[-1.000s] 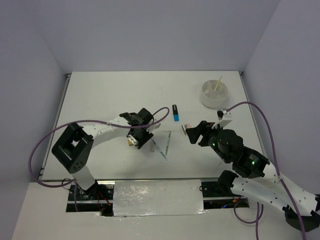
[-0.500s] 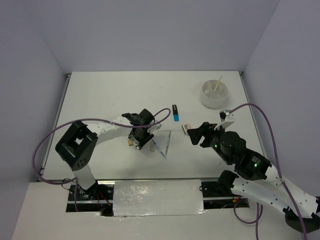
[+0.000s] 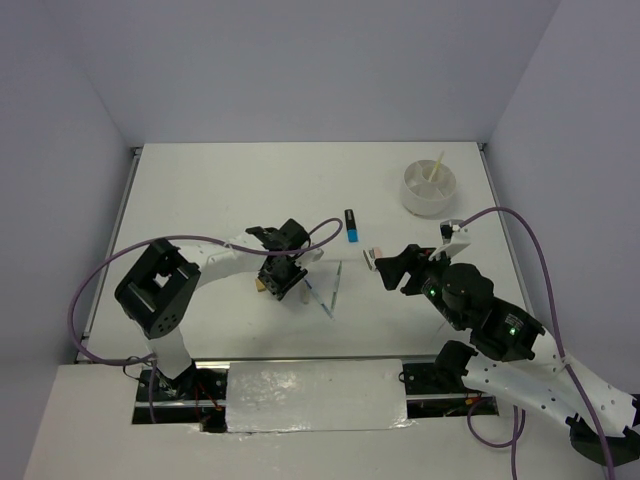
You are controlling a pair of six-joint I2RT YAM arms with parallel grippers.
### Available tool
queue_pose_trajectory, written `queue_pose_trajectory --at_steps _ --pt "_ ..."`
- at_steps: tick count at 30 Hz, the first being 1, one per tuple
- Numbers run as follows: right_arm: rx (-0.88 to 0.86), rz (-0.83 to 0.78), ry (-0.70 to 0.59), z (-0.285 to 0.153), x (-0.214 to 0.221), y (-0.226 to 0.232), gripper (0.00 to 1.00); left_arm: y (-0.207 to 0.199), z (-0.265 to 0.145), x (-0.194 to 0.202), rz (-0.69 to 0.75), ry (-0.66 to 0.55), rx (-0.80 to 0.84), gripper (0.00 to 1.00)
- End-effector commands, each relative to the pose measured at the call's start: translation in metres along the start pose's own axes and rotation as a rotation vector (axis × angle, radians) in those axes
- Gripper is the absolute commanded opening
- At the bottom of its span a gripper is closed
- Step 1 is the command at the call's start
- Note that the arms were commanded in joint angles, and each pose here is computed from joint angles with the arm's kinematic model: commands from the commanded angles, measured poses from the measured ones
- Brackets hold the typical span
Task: Sort the stationery into containers
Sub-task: Pick up the pen from the center of the board.
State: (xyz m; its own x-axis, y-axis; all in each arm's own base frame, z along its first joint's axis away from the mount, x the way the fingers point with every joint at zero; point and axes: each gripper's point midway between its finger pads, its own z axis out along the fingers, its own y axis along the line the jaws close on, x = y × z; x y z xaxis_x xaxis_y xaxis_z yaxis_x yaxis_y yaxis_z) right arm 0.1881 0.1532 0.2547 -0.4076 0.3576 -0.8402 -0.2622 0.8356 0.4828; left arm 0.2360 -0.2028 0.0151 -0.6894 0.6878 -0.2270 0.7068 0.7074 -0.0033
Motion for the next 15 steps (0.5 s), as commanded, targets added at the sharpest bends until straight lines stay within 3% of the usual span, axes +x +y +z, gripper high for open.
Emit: queue_pose_trajectory --at_steps 1,8,15 --pt "-0.011 -0.001 -0.027 0.0 -0.006 0.003 0.73 -0.006 0.005 0.0 0.015 0.01 0.033 0.46" --pt "-0.014 -0.002 -0.027 -0.002 -0.009 0.004 0.73 -0.011 0.005 0.005 0.025 0.023 0.039 0.35" --pt "-0.019 -0.006 -0.031 -0.004 -0.011 0.005 0.73 -0.018 -0.002 0.005 -0.007 0.011 0.035 0.17"
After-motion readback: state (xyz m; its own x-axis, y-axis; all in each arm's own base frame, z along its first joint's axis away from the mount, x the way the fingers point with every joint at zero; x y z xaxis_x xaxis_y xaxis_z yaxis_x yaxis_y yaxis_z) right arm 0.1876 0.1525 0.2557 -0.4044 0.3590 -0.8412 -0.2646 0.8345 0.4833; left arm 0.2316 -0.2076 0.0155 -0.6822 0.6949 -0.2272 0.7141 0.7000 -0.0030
